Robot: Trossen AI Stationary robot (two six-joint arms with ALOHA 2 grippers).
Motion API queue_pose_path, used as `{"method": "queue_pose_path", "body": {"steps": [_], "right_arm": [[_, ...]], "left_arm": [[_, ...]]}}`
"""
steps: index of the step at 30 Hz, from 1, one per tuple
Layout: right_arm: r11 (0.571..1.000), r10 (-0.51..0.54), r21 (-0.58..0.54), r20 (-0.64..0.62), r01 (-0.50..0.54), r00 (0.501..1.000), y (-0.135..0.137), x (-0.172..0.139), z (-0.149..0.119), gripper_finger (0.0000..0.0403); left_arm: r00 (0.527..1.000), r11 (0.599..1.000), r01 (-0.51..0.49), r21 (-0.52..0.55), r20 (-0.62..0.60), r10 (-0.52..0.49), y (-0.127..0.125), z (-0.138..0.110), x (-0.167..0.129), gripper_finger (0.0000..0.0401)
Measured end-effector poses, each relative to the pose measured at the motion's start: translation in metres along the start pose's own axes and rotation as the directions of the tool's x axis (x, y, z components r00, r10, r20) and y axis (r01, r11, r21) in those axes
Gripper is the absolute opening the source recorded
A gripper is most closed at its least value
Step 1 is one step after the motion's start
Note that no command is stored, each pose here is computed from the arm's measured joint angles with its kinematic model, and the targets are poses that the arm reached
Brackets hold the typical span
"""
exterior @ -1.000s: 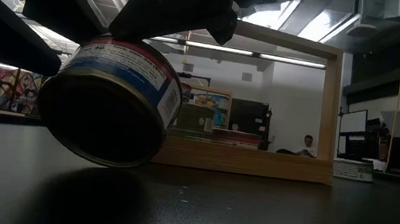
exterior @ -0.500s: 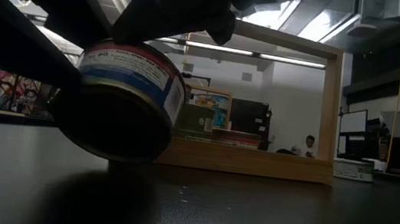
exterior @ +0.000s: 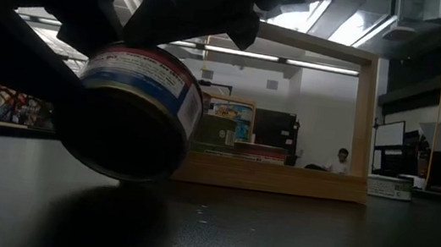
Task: Stack canned seafood by type on shelf
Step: Stack the blue-pink tuna can on top of the other blue-pink tuna can on the shelf
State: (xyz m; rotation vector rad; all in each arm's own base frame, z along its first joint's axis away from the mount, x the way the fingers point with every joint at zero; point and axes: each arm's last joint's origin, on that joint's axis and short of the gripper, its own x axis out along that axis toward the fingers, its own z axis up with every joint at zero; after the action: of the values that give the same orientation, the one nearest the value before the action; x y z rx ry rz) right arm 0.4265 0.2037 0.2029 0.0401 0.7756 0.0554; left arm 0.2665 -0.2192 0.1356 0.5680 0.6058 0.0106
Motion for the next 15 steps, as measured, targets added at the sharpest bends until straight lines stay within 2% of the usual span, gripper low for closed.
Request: {"method": "queue_pose_path", "body": {"steps": [15], "right_arm": [[1.000, 0.002, 0.005, 0.003, -0.002, 1.000, 0.0001, -0.0001, 0.0004, 0.0000]], "left_arm": [[1.000, 1.000, -0.004, 0.000, 0.001, 0.004, -0.0001, 0.0001, -0.0002, 0.0251]]}}
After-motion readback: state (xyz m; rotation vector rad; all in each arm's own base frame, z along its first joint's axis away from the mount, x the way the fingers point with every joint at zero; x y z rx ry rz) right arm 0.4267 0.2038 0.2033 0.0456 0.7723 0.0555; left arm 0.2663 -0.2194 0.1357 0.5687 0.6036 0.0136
